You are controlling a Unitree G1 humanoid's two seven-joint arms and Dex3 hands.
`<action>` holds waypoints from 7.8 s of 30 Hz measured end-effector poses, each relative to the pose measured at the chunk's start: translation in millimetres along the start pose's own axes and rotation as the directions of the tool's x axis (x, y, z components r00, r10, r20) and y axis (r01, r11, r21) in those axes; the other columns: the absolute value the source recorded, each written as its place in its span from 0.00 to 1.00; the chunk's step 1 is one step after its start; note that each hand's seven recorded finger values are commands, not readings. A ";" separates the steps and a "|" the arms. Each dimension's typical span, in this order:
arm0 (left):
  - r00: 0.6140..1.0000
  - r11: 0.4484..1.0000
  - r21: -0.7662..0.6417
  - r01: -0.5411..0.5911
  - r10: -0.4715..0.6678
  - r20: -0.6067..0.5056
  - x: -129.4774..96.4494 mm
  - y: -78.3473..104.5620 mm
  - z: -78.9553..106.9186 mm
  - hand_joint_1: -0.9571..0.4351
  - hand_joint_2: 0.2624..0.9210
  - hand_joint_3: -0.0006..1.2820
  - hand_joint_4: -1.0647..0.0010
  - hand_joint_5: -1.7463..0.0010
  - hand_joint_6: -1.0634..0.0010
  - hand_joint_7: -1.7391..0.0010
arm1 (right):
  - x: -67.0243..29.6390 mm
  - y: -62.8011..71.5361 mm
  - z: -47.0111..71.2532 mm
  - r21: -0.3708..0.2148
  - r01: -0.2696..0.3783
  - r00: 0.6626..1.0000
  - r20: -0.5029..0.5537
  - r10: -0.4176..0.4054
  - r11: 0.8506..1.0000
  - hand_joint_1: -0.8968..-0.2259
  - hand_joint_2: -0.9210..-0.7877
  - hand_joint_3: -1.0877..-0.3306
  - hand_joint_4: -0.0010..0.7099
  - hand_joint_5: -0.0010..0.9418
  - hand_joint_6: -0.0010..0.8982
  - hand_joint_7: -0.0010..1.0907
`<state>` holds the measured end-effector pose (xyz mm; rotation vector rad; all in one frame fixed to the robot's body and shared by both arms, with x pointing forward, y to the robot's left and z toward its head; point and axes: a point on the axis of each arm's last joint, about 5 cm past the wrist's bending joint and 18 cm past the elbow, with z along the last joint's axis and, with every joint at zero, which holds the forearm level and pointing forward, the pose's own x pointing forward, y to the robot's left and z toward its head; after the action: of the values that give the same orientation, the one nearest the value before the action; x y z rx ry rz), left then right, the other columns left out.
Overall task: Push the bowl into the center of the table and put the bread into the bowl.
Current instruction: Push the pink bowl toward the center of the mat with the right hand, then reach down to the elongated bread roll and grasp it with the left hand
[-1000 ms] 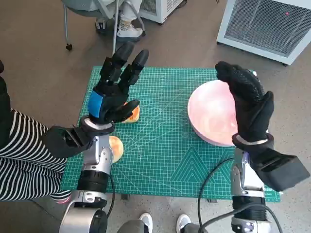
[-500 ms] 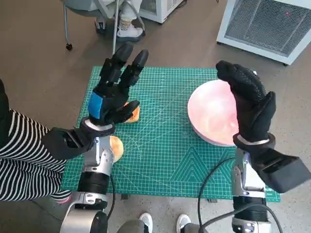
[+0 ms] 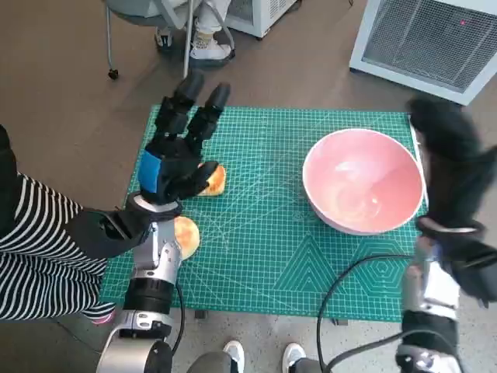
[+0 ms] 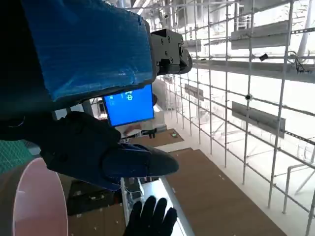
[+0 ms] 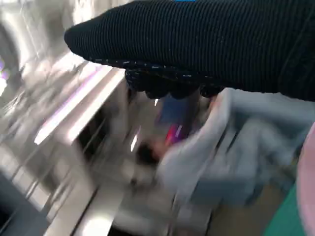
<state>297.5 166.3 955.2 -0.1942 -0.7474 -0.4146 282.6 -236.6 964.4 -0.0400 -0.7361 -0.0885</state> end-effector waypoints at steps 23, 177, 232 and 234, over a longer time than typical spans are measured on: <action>1.000 1.000 0.010 -0.015 0.015 -0.018 -2.4 -0.1 -1.1 0.26 1.00 0.29 0.85 1.00 1.00 0.82 | -13.8 -27.2 -39.7 -0.074 0.210 0.889 -0.400 -0.222 0.975 0.44 0.00 0.28 0.13 0.00 0.00 0.32; 0.680 0.481 0.615 0.625 0.052 -0.732 57.1 82.3 59.3 0.82 0.76 0.02 0.94 1.00 0.74 0.98 | 8.5 69.5 8.9 0.107 -0.368 0.925 0.146 0.352 0.924 0.20 0.00 0.47 0.19 0.01 0.13 0.25; 0.225 0.312 0.318 0.895 0.299 -0.927 53.5 44.6 -13.1 0.63 0.75 0.01 0.88 0.99 0.75 0.99 | 2.2 64.1 12.6 0.108 -0.332 0.939 0.132 0.318 0.937 0.25 0.00 0.48 0.21 0.01 0.10 0.34; 0.228 0.297 0.321 0.899 0.310 -0.923 52.1 43.3 -14.9 0.63 0.76 0.01 0.86 0.98 0.74 0.99 | 2.3 64.1 12.8 0.108 -0.332 0.939 0.133 0.317 0.937 0.25 0.00 0.48 0.21 0.01 0.10 0.34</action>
<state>359.6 185.3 979.5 1.4057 0.3832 -0.4589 281.7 -172.1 975.1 -0.0436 -0.8387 0.2804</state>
